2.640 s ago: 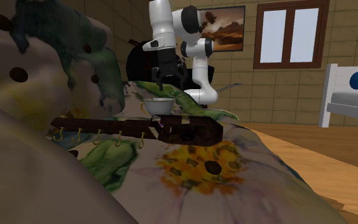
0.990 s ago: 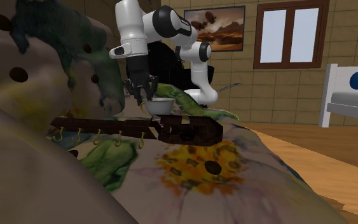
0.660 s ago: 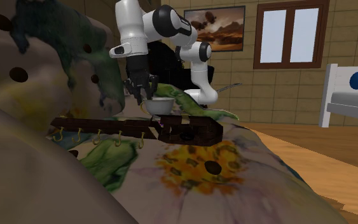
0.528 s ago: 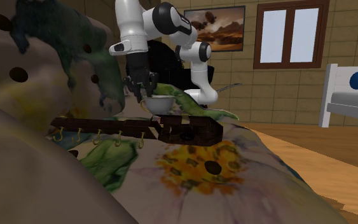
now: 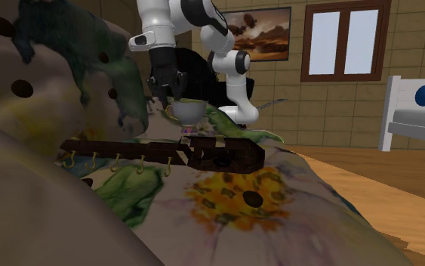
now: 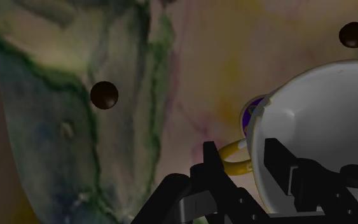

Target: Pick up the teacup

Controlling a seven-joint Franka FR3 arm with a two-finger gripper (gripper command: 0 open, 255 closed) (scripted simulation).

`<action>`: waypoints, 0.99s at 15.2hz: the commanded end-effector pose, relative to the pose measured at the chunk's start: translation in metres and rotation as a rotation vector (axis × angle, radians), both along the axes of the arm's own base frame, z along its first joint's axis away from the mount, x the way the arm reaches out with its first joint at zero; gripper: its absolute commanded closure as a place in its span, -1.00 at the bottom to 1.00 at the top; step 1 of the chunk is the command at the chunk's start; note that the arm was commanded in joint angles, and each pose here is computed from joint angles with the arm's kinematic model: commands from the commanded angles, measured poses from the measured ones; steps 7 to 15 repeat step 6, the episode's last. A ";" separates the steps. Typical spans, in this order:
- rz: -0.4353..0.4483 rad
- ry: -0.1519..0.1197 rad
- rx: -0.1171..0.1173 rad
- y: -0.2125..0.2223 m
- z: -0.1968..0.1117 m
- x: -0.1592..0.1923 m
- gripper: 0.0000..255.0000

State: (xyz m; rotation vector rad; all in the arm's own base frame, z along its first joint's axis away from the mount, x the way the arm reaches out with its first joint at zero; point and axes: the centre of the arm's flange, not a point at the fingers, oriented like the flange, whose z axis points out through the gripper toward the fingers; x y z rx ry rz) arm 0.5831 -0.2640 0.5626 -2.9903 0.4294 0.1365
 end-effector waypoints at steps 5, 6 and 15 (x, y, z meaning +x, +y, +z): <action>0.000 0.000 0.000 -0.001 0.028 -0.001 1.00; 0.000 0.000 0.000 -0.001 0.028 -0.001 1.00; 0.000 0.000 0.000 -0.001 0.028 -0.001 1.00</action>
